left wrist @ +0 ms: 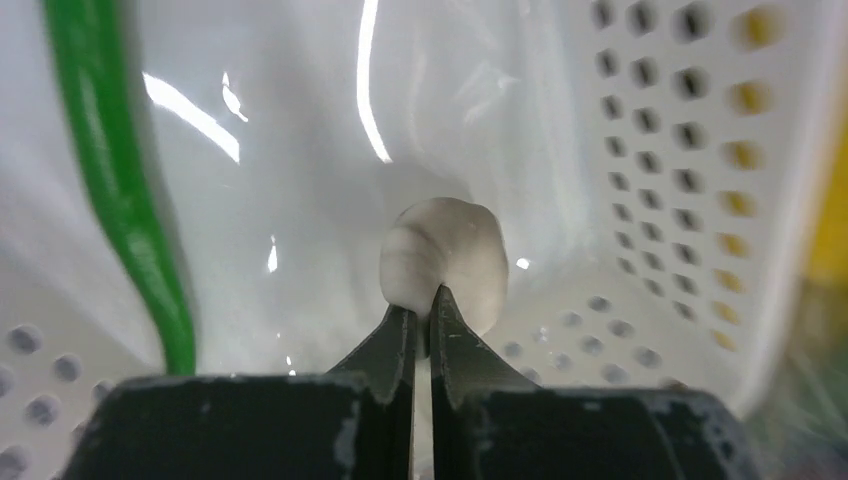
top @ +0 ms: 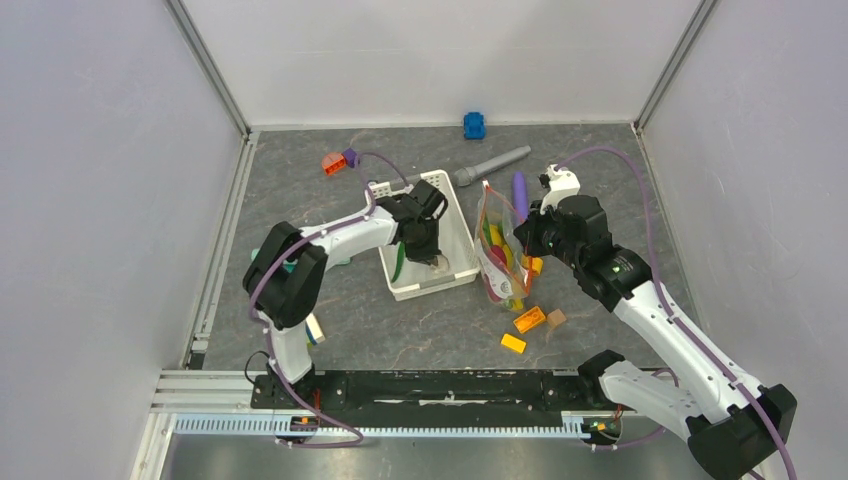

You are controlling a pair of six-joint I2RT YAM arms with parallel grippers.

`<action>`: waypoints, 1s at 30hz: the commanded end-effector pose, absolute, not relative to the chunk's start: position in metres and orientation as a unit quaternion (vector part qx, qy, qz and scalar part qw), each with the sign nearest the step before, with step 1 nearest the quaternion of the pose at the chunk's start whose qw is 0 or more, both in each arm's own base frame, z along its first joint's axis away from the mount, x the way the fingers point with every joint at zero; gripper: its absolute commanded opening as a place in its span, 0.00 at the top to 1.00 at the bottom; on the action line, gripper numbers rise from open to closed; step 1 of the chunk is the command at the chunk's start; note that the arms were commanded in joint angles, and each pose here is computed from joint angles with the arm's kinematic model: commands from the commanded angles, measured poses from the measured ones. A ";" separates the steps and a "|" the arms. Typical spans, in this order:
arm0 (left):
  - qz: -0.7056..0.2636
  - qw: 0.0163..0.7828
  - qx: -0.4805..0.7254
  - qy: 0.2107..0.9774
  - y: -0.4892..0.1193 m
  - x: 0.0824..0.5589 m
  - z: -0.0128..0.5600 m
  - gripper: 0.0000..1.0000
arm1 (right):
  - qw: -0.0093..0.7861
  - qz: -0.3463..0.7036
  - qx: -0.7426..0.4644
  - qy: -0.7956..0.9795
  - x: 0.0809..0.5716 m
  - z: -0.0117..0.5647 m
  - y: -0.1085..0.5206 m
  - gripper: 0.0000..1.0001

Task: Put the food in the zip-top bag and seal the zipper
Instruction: Pick up the fake vegetable from the bin, then place the fake vegetable in the zipper food storage bag.

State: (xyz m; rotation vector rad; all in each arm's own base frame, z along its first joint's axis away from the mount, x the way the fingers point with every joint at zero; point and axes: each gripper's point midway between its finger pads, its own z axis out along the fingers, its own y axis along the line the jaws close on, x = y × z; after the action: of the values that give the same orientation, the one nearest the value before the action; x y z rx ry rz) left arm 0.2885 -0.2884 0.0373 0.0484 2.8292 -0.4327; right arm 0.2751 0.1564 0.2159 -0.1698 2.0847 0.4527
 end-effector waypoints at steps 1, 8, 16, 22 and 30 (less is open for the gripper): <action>-0.194 0.272 0.041 0.942 -0.297 0.323 0.128 0.98 | 0.497 0.183 -0.070 0.845 0.277 0.225 0.155 0.98; -0.364 0.349 0.101 0.858 -0.339 0.311 0.233 0.98 | 0.500 0.185 -0.070 0.843 0.275 0.227 0.154 0.98; -0.463 0.442 0.164 0.751 -0.379 0.276 0.329 0.98 | 0.500 0.188 -0.071 0.842 0.274 0.227 0.155 0.99; -0.439 0.453 0.119 0.767 -0.395 0.281 0.337 0.98 | 0.505 0.192 -0.071 0.838 0.274 0.230 0.155 0.99; -0.363 0.432 0.093 0.820 -0.403 0.272 0.302 0.98 | 0.510 0.194 -0.067 0.835 0.273 0.234 0.154 0.99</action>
State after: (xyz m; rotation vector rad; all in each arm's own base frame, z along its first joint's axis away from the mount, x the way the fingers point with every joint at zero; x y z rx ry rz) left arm 0.2661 -0.4096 0.3110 0.3203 1.9797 -1.0171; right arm 0.2713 0.1546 0.2217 -0.1672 2.0609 0.4622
